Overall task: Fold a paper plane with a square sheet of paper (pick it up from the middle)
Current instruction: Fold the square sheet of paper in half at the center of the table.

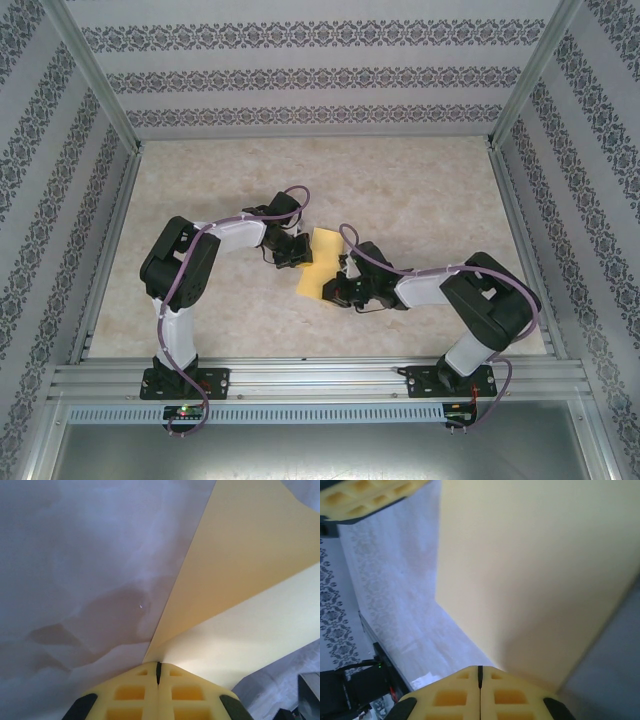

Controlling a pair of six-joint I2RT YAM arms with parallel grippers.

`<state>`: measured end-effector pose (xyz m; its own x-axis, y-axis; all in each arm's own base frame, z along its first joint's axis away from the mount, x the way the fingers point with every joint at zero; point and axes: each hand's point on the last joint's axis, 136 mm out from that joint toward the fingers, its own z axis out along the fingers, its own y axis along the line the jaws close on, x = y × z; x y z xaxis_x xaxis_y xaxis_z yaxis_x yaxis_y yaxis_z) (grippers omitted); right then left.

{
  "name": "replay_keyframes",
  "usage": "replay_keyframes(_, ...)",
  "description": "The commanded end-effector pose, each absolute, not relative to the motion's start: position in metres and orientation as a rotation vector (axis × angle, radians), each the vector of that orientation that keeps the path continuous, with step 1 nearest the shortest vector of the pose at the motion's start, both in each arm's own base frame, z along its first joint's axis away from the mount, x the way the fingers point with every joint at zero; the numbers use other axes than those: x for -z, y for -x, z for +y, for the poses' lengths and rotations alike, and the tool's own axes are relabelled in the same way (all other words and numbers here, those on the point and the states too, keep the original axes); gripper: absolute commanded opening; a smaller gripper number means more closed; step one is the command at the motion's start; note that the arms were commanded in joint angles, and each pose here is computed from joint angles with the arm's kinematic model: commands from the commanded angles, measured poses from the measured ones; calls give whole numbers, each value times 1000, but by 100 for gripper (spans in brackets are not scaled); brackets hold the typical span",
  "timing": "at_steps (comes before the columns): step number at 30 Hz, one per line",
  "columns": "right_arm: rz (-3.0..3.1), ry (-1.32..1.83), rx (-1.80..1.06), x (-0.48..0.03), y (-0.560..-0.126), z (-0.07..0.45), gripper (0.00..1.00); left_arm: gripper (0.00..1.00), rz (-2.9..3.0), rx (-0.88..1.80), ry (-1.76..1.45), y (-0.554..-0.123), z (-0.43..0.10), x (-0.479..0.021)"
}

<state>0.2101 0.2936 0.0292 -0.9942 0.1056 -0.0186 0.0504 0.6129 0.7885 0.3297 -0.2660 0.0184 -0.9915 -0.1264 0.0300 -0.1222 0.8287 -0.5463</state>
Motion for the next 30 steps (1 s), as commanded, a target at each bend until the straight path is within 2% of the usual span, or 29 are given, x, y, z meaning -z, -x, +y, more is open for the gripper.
replay_keyframes(1, 2732, -81, -1357, -45, -214, 302, 8, 0, 3127, 682, 260, -304, -240, 15)
replay_keyframes(14, 2709, -123, -1318, -49, -216, 296, 8, 0, 3128, 684, 265, -303, -240, 16)
replay_keyframes(26, 2866, -185, -1206, 7, -197, 281, 8, 0, 3129, 687, 260, -302, -240, 16)
replay_keyframes(30, 2814, -167, -1222, -12, -205, 281, 8, 0, 3130, 685, 259, -302, -239, 16)
